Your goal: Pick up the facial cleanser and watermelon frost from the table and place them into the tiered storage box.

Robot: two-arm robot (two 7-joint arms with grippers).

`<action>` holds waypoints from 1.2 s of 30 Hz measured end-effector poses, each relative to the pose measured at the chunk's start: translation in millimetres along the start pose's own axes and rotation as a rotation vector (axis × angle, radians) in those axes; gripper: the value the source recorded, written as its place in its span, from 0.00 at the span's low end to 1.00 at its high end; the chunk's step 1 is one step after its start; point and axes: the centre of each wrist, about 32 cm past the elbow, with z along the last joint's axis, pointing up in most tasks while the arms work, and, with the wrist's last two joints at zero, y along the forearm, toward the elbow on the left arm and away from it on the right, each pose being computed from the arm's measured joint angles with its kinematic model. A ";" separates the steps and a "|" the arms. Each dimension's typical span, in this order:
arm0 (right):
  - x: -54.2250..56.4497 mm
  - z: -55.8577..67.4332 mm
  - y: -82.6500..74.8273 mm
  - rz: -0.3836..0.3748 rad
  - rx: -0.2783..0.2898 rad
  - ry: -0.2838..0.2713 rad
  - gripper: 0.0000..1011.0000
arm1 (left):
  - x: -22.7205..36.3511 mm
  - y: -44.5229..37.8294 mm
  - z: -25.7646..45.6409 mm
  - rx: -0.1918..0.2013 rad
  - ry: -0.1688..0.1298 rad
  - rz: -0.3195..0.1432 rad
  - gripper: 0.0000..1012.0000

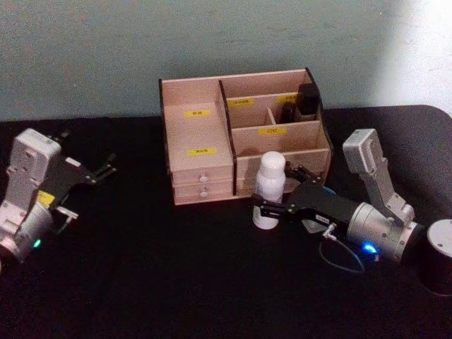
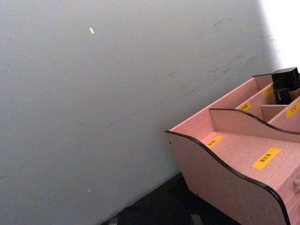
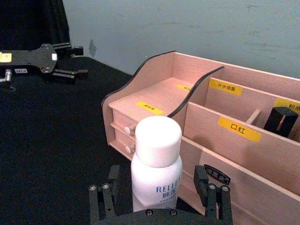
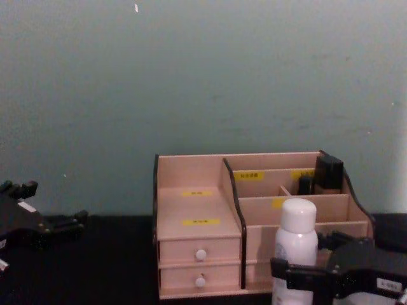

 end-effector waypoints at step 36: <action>-0.1 -0.4 2.6 0.002 -0.005 0.011 0.75 | 0.0 0.0 0.0 0.000 0.000 0.000 0.99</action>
